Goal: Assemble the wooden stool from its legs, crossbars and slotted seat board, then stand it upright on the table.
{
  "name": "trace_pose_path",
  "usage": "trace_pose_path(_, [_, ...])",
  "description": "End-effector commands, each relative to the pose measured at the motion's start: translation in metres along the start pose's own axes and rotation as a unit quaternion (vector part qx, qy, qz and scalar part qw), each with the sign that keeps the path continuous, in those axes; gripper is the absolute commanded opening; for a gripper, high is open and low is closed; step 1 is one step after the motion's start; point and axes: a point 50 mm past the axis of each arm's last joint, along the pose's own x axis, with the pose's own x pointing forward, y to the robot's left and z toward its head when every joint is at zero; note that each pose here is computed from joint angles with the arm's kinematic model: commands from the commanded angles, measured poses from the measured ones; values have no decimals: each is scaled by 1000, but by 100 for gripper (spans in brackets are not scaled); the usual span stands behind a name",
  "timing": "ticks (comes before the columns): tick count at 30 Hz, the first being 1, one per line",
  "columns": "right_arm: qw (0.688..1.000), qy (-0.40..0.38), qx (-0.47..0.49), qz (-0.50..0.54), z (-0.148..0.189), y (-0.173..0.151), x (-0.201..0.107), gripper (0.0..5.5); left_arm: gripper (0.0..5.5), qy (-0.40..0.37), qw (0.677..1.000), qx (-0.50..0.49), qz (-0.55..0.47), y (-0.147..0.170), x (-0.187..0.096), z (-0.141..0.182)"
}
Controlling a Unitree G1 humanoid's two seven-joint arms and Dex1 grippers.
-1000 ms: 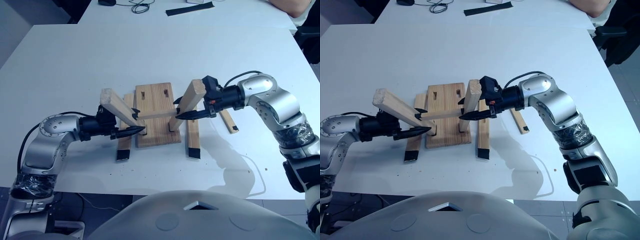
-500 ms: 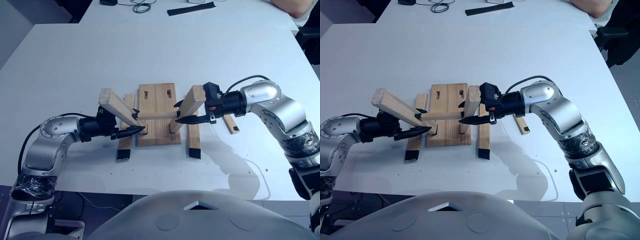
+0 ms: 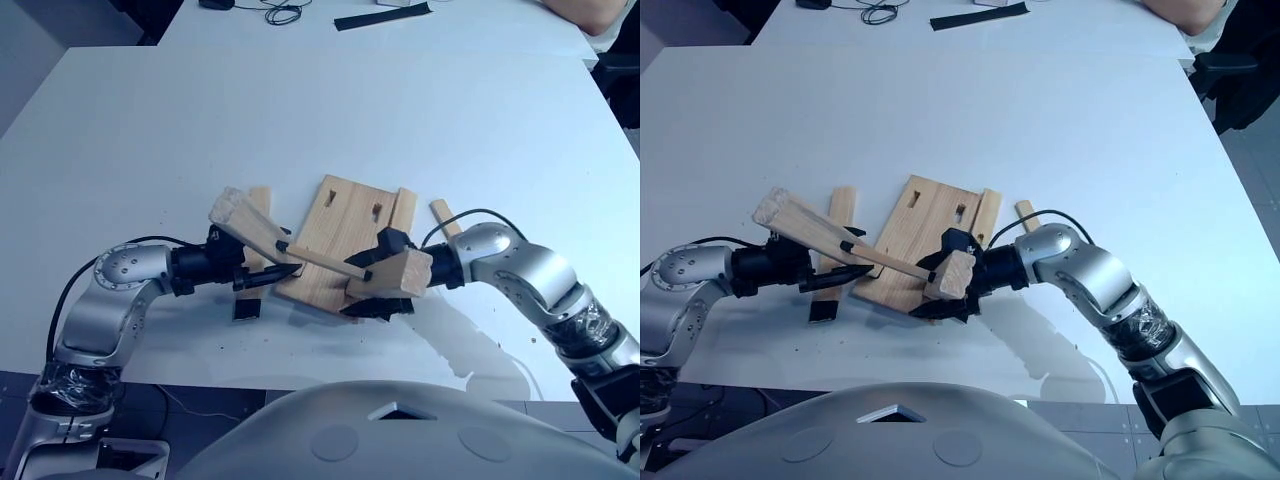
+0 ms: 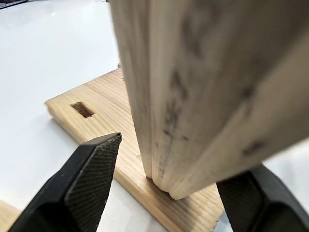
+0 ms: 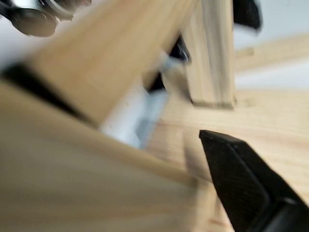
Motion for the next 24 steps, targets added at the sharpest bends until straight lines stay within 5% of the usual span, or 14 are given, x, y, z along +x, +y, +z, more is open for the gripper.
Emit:
trace_pose_path(1, [998, -25, -25, -59, 17, -9, -18, 405, 322, 3, 1000, 15, -14, -6, 4, 1])
trace_pose_path(8, [990, -65, -26, -124, 32, -17, -53, 405, 322, 9, 1000, 9, -2, -7, -1, -5])
trace_pose_path(16, [990, -62, -19, -122, 23, -12, -57, 405, 322, 8, 1000, 13, 15, 1, -2, -2])
trace_pose_path(24, [989, -58, -20, -137, 17, -5, -69, 515, 322, 23, 999, 28, 36, 13, -14, 1])
